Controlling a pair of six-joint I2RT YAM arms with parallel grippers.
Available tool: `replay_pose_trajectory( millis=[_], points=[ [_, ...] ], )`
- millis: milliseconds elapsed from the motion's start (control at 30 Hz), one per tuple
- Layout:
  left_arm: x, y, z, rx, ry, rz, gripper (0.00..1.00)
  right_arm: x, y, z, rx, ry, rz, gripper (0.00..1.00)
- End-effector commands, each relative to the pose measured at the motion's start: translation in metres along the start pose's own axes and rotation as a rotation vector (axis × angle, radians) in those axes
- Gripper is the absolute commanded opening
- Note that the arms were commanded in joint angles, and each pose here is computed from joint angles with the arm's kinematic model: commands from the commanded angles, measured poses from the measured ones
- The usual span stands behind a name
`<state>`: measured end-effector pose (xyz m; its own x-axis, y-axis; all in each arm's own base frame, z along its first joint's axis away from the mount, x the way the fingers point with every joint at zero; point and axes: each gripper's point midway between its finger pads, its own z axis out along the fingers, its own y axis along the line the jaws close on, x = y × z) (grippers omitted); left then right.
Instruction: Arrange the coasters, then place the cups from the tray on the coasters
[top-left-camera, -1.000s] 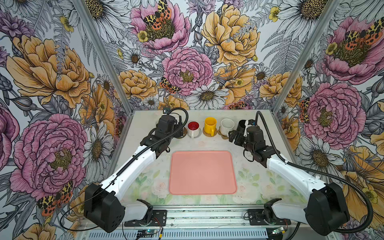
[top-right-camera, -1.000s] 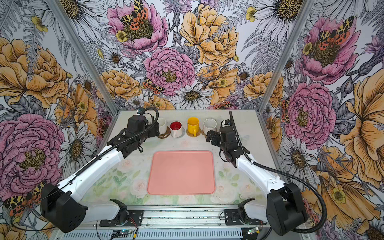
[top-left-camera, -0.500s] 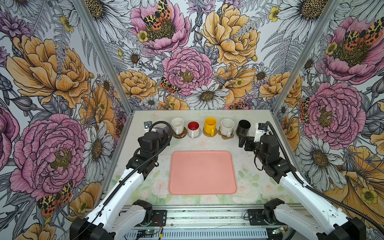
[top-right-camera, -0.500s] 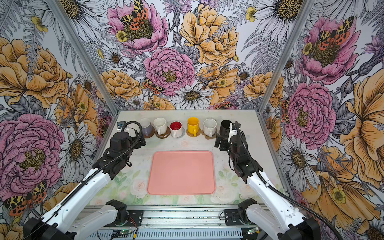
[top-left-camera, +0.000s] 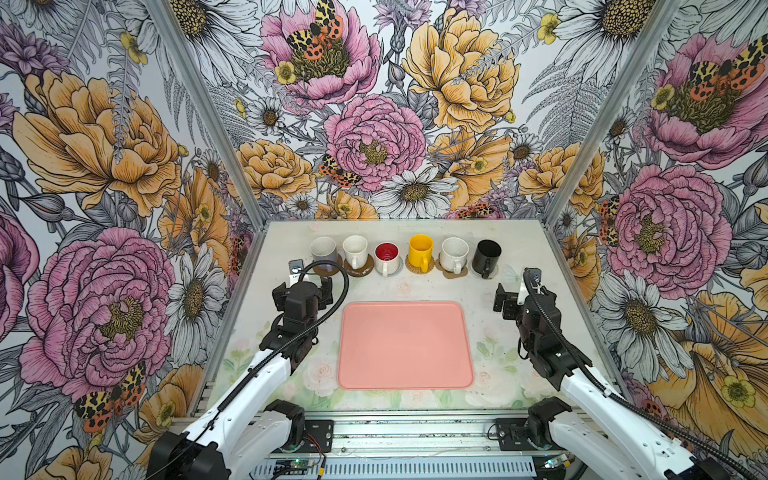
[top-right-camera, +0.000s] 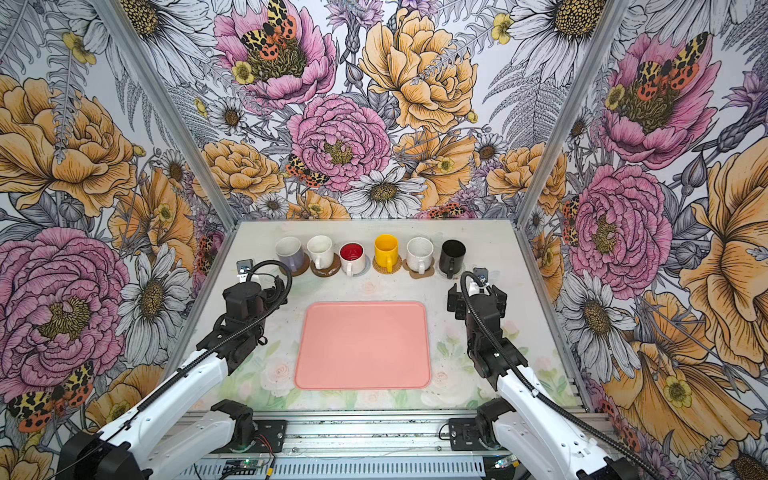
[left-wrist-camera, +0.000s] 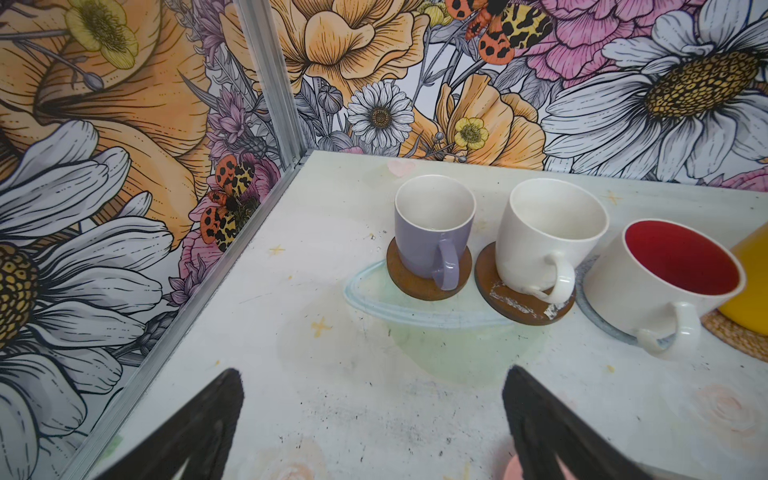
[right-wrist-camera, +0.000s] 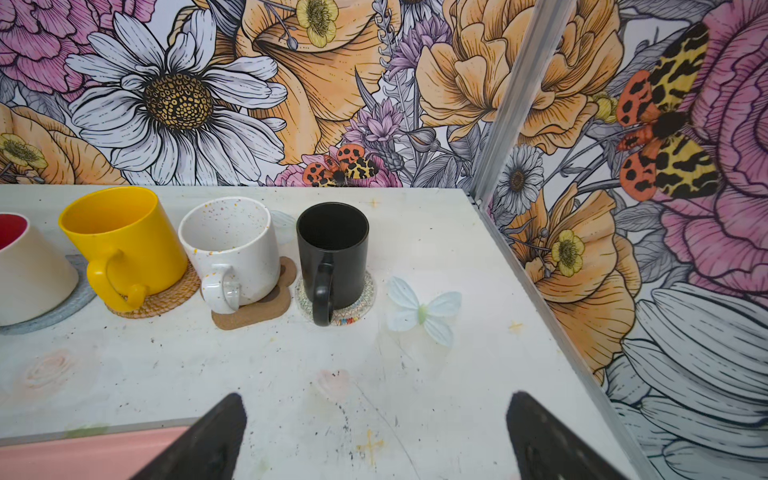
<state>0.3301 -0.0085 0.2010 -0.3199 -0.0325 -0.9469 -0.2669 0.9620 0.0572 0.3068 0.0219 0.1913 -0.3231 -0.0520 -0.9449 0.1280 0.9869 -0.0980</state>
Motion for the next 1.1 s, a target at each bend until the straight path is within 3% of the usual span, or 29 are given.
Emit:
replay_pose_trajectory(
  millis=[0,267,567,800,1067],
  points=[
    [-0.004,0.008,0.000,-0.031,-0.064,0.002,0.99,-0.016,-0.009,0.000,0.039,-0.093,0.028,1.00],
    [0.007,0.017,-0.010,-0.021,-0.225,-0.023,0.99,0.003,-0.011,0.020,0.062,-0.022,-0.047,0.99],
    [0.022,0.019,0.003,-0.046,-0.177,0.053,0.99,0.018,-0.015,0.053,0.070,0.002,-0.036,0.99],
    [0.036,0.033,0.024,-0.072,-0.150,0.033,0.99,0.033,-0.024,0.077,0.104,0.008,-0.025,1.00],
    [0.027,0.023,0.036,0.044,-0.213,-0.018,0.99,0.032,-0.020,0.098,0.072,0.008,-0.016,1.00]
  ],
)
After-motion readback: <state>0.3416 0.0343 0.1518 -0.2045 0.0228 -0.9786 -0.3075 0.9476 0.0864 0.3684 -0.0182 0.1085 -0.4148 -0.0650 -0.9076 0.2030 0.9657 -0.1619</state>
